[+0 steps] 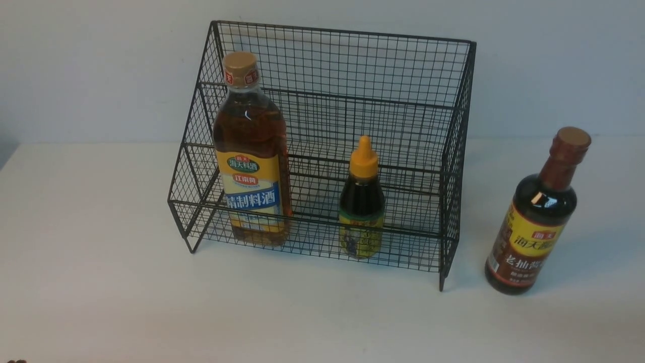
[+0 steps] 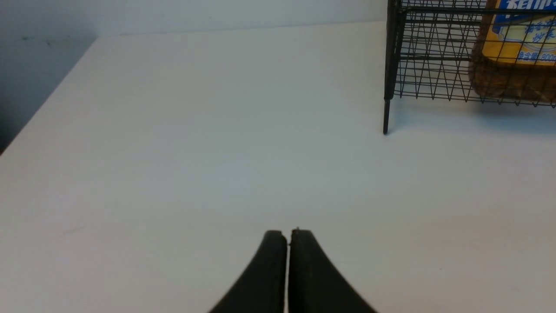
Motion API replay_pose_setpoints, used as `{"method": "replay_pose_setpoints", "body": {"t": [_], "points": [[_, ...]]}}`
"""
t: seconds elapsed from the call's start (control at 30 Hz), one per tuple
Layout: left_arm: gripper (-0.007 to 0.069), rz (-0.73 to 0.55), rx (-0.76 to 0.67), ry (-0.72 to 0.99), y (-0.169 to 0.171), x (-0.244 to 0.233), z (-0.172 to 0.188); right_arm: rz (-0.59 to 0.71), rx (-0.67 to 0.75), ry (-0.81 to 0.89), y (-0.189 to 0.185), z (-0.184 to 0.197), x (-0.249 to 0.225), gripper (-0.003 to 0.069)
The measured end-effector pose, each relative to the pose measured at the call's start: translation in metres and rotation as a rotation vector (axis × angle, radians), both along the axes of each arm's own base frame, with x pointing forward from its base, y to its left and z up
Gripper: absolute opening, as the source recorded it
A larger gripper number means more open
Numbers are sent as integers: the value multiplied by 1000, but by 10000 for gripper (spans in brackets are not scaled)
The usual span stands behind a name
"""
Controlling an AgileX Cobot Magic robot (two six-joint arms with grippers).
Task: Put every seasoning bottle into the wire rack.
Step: Use the right arm to grab the condiment bottle closest to it
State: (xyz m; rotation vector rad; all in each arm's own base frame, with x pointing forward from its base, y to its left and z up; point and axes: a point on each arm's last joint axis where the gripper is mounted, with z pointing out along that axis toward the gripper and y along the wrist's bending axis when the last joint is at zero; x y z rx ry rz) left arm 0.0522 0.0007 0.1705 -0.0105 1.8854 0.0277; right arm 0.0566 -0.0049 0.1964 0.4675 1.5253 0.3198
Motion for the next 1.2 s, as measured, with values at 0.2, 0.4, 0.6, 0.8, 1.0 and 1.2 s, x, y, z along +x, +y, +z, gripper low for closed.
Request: {"method": "replay_pose_setpoints", "body": {"t": [0.2,0.4,0.6,0.8,1.0,1.2], "points": [[-5,0,0,0,0,0,0,-11,152,-124,-2,10,-1,-13],[-5,0,0,0,0,0,0,-29,234,-250,-5,20,-2,-13],[-5,0,0,0,0,0,0,18,147,-290,0,71,-12,-13],[-5,0,0,0,0,0,0,73,-151,99,2,124,14,-13],[-5,0,0,0,0,0,0,320,-340,587,18,129,58,-13],[-5,0,0,0,0,0,0,625,-348,680,54,114,89,-13]]}}
